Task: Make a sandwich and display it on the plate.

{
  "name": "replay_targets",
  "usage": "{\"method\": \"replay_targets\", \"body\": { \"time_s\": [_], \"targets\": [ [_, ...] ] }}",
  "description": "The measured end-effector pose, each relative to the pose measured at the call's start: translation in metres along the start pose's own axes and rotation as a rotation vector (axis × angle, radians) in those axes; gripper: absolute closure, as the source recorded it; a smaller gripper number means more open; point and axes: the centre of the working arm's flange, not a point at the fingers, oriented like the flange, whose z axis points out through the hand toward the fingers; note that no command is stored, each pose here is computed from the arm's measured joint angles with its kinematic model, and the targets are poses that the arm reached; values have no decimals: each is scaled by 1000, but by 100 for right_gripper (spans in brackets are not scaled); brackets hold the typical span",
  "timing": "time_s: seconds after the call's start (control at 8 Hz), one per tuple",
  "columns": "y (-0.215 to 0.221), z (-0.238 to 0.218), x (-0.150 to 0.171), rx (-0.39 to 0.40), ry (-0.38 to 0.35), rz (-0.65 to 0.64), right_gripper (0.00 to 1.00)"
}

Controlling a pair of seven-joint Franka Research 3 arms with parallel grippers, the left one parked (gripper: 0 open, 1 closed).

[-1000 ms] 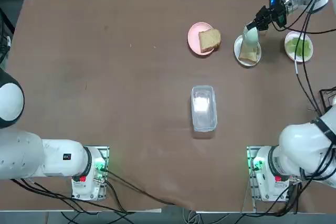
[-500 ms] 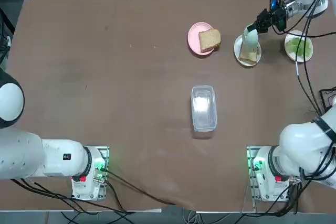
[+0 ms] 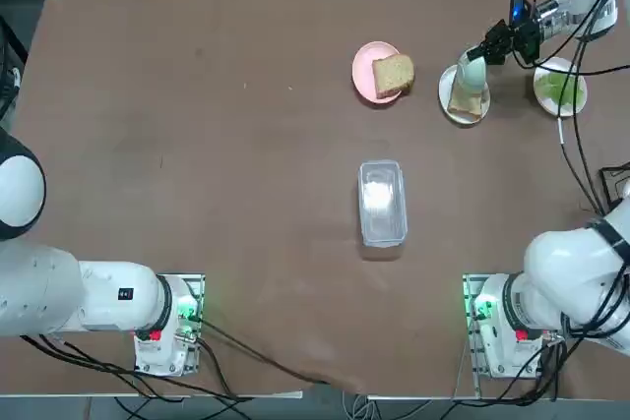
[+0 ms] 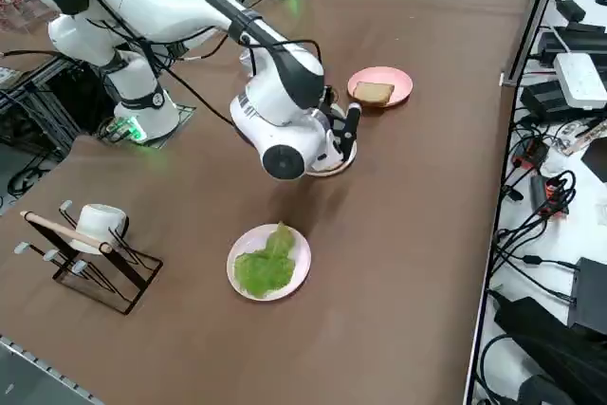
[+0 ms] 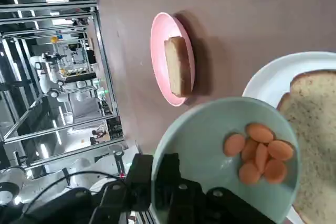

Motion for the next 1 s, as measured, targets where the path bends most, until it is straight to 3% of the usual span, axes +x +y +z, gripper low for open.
{"method": "replay_targets", "body": {
  "time_s": [0.62,1.0],
  "targets": [
    [34,-4,-14,103,62,-57,95],
    [43,-4,-18,208,102,-116,95]
  ]
}}
